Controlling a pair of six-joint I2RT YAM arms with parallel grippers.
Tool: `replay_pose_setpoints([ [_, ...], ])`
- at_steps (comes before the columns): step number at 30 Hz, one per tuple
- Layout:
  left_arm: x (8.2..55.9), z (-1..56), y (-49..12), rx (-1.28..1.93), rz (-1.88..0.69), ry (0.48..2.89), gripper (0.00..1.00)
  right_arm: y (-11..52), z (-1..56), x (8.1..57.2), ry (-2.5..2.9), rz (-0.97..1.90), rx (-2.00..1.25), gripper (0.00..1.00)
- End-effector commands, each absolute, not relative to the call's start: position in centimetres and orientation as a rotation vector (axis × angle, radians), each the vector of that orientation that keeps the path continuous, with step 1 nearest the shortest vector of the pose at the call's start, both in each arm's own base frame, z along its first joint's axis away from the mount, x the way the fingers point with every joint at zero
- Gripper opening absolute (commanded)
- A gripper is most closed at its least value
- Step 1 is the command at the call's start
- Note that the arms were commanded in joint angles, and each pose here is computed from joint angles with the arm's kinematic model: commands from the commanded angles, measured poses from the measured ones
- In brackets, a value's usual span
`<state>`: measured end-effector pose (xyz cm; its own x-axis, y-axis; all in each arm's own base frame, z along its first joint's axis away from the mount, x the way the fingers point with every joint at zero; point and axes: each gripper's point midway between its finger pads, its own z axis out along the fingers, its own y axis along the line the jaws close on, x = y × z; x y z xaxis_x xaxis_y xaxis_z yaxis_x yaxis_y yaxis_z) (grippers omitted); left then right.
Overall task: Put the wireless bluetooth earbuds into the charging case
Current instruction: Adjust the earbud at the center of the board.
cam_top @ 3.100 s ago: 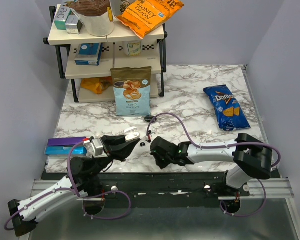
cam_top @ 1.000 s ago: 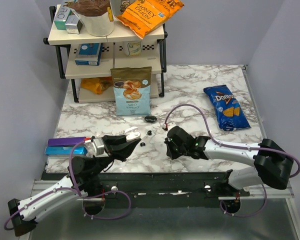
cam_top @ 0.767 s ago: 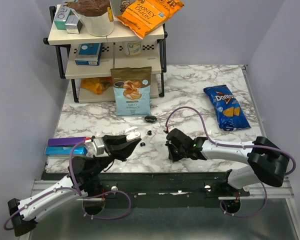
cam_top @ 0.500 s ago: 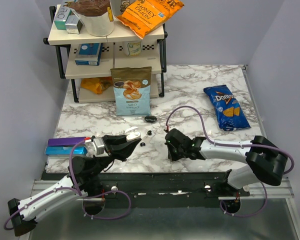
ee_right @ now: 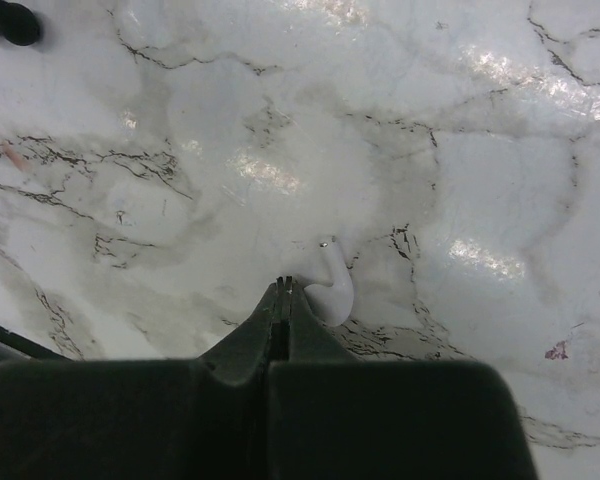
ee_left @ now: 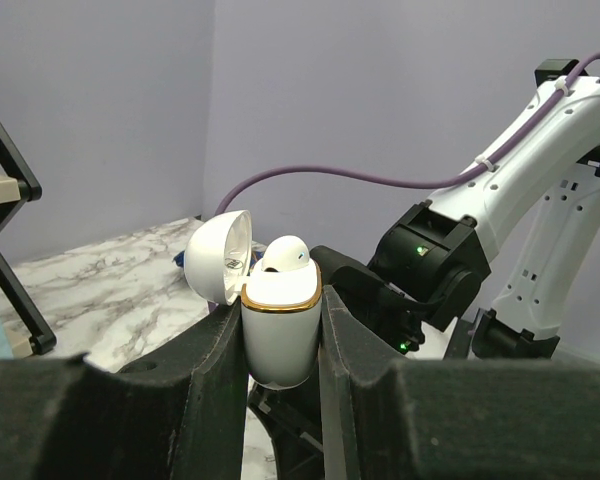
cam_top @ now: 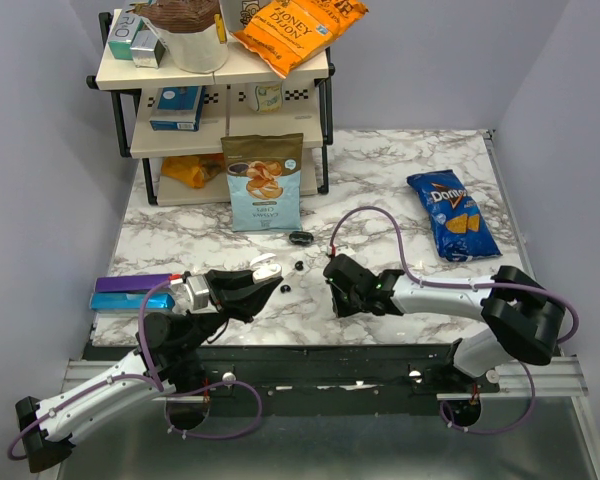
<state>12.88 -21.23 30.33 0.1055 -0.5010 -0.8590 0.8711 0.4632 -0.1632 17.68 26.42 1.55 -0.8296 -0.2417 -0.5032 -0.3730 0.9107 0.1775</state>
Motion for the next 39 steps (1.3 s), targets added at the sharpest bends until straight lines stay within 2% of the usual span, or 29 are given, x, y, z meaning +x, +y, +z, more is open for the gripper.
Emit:
replay_pose_setpoints([
  [1,12.7,30.5,-21.3,0.441,-1.068,1.018,0.00,21.8,-1.3,16.3,2.698,0.137,-0.435,0.01],
  [5,12.6,30.5,-21.3,0.442,-1.073,1.011,0.00,23.0,-0.3,15.4,2.674,0.257,-0.517,0.01],
  [9,12.6,30.5,-21.3,0.439,-1.076,1.008,0.00,24.7,3.7,15.7,2.538,0.402,-0.511,0.01],
  [14,12.6,30.6,-21.3,0.436,-1.081,1.006,0.00,24.5,6.3,16.6,2.493,0.374,-0.474,0.01],
  [23,12.4,31.0,-21.1,0.432,-1.084,0.999,0.00,21.0,2.6,16.8,2.651,0.108,-0.322,0.01],
  [39,12.0,30.7,-21.2,0.446,-1.103,0.999,0.00,22.4,-0.1,17.3,2.681,0.114,-0.345,0.01],
])
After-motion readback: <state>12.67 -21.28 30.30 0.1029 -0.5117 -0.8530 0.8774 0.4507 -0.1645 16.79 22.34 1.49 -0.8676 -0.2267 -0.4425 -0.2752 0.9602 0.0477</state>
